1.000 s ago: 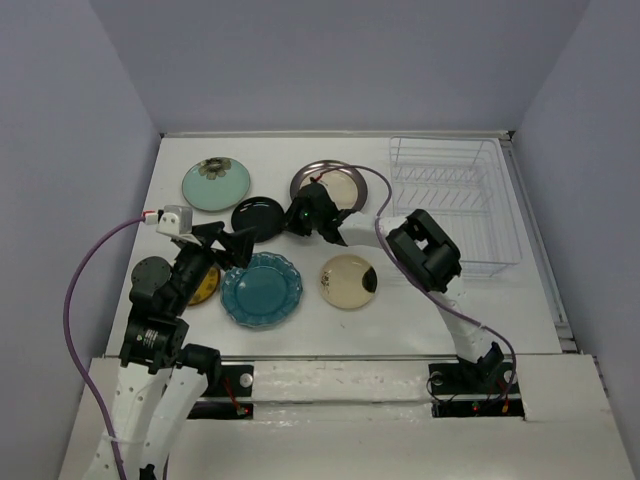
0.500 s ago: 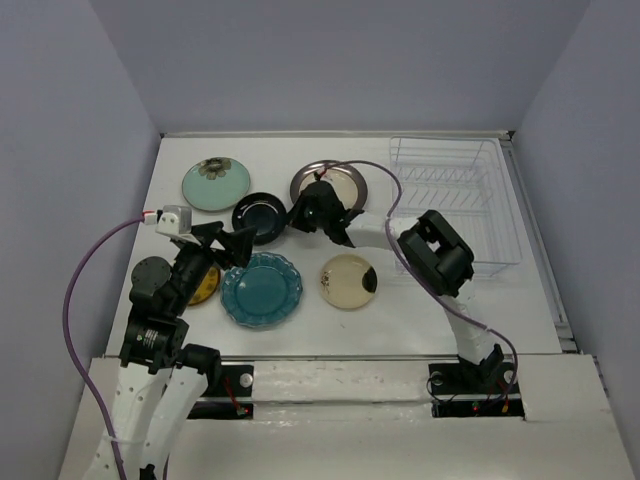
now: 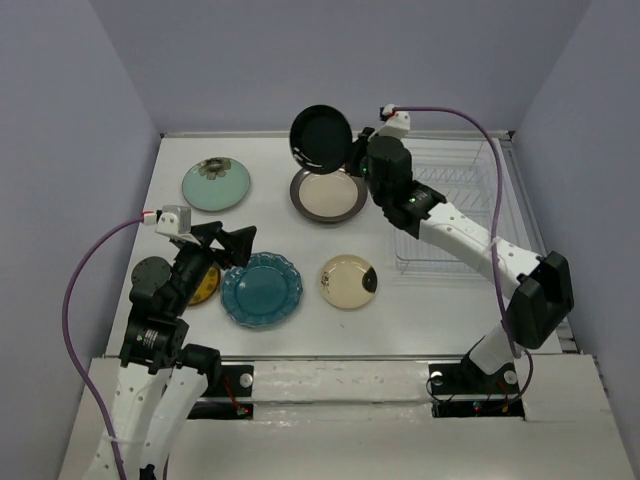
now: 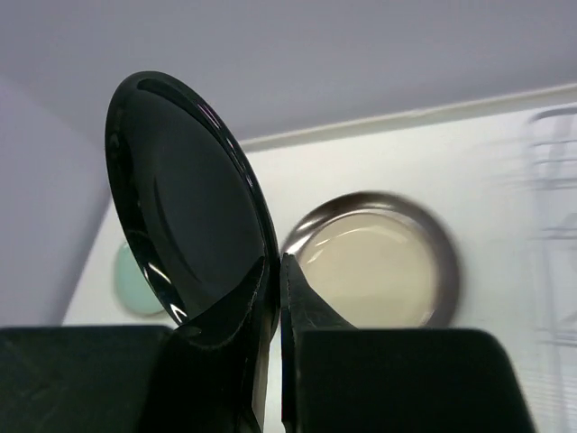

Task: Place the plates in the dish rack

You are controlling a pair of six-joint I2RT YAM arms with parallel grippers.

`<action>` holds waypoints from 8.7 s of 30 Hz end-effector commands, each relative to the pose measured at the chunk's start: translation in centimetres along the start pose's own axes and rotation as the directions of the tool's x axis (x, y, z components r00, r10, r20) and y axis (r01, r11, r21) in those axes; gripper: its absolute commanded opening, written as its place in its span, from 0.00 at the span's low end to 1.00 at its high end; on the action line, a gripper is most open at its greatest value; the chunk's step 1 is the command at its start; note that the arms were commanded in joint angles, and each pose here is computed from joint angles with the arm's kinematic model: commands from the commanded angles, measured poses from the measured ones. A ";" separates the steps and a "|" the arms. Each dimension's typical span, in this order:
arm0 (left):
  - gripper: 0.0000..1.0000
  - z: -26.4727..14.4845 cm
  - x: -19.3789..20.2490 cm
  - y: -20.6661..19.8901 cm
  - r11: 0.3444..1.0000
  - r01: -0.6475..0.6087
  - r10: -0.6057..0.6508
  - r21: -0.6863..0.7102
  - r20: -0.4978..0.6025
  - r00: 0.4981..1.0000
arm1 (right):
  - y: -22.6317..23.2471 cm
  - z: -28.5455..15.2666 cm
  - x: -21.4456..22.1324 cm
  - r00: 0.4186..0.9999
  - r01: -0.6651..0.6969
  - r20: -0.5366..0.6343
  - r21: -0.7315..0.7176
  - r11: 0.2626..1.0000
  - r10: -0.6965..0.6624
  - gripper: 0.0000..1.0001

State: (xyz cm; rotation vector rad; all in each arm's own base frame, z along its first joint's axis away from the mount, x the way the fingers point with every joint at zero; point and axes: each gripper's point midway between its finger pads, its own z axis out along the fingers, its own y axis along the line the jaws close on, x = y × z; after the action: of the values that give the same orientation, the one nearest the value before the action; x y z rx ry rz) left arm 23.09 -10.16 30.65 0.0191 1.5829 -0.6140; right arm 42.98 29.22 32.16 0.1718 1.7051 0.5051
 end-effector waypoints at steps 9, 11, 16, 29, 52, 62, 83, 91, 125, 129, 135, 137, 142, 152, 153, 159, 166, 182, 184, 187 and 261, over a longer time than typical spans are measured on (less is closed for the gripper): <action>0.99 0.4 -1.1 -0.6 1.000 -0.004 0.003 0.020 0.026 1.000 | -21.8 -4.6 -6.9 0.934 0.329 -0.101 0.615 0.717 -0.342 0.07; 0.99 0.5 -0.9 -0.6 1.000 -0.003 0.003 0.021 0.021 1.000 | -22.7 -4.7 -7.1 0.914 0.379 -0.146 0.639 0.669 -0.378 0.07; 0.99 0.6 -0.8 -0.5 1.000 -0.001 0.001 0.021 0.016 1.000 | -24.1 -3.4 -6.5 0.889 0.442 -0.228 0.657 0.611 -0.397 0.07; 0.99 0.3 -1.0 -0.7 1.000 -0.004 0.004 0.029 0.022 1.000 | -25.7 0.3 -3.7 0.817 0.574 -0.402 0.634 0.518 -0.413 0.07; 0.99 0.2 -1.1 -0.7 1.000 -0.006 0.006 0.027 0.026 1.000 | -25.0 -0.7 -5.2 0.834 0.549 -0.385 0.647 0.529 -0.396 0.07; 0.99 0.0 -1.3 -0.7 1.000 -0.008 0.007 0.026 0.035 0.999 | -26.0 2.3 -2.0 0.799 0.601 -0.456 0.617 0.509 -0.391 0.11; 0.97 3.4 6.9 -1.5 0.978 0.170 -0.127 0.120 -0.302 0.945 | -10.9 -5.4 -1.8 0.973 0.146 -0.183 0.005 0.989 -0.143 0.65; 0.77 4.8 11.0 -3.2 0.956 0.274 -0.206 0.108 -0.420 0.884 | -8.9 -10.9 -0.7 0.988 0.036 -0.138 -0.190 0.981 -0.063 0.64; 0.33 11.4 31.1 -3.8 0.999 -0.051 0.038 0.008 -0.785 0.618 | -8.8 -14.7 2.6 0.980 -0.028 -0.198 -0.287 0.957 -0.031 0.63; 0.06 11.0 30.1 -3.6 0.998 -0.063 0.040 -0.001 -0.764 0.644 | -9.5 -14.4 2.5 0.981 -0.014 -0.190 -0.249 0.969 -0.035 0.64; 0.06 10.2 24.4 -4.2 0.999 -0.050 0.025 -0.020 -0.657 0.754 | -8.2 -14.2 2.9 0.971 0.015 -0.221 -0.327 0.945 -0.092 0.80; 0.06 9.7 22.1 -4.6 0.999 -0.031 0.011 -0.021 -0.611 0.792 | -7.0 -14.2 3.9 0.956 0.005 -0.267 -0.398 0.917 -0.122 0.86; 0.06 8.3 17.2 -5.4 1.000 0.013 -0.019 -0.016 -0.512 0.859 | -6.4 -13.4 6.2 0.931 -0.020 -0.334 -0.450 0.893 -0.147 0.91; 0.06 6.3 10.8 -6.9 0.996 0.077 -0.058 0.038 -0.363 0.930 | -2.5 -15.1 10.7 0.867 -0.166 -0.443 -0.689 0.706 -0.229 0.96; 0.06 6.3 10.7 -7.0 0.996 0.080 -0.059 0.045 -0.361 0.931 | -2.3 -15.4 11.2 0.859 -0.179 -0.456 -0.695 0.696 -0.234 0.96; 0.06 6.4 9.8 -8.2 0.991 0.095 -0.056 0.092 -0.354 0.934 | -1.1 -16.5 12.8 0.821 -0.247 -0.507 -0.729 0.638 -0.262 0.54; 0.56 6.1 6.2 -9.0 0.988 0.093 -0.058 0.120 -0.268 0.962 | -0.6 -15.6 10.6 0.863 -0.220 -0.462 -0.706 0.673 -0.202 0.07; 0.99 2.9 3.7 -3.3 0.990 -0.120 0.101 -0.079 -0.211 0.972 | -19.1 -12.8 -13.2 0.941 0.150 0.167 0.575 0.805 -0.295 0.07; 0.99 3.0 4.7 -3.2 0.989 -0.130 0.110 -0.072 -0.239 0.965 | -20.8 -13.2 -14.3 0.930 0.146 0.158 0.667 0.731 -0.330 0.07; 0.99 3.0 4.9 -3.1 0.988 -0.136 0.114 -0.074 -0.250 0.962 | -21.9 -12.1 -14.3 0.928 0.168 0.128 0.694 0.700 -0.349 0.07; 0.99 3.5 4.6 -1.4 0.990 -0.093 0.067 -0.110 -0.225 0.972 | 5.3 -7.9 23.3 0.724 -0.301 -0.680 -0.462 0.834 -0.115 0.71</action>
State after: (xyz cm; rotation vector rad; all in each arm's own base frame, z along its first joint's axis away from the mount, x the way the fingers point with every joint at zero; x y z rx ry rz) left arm 24.74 -14.33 26.03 0.0811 1.8680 -0.4542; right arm 31.00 39.17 13.83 -0.4454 2.2352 1.0471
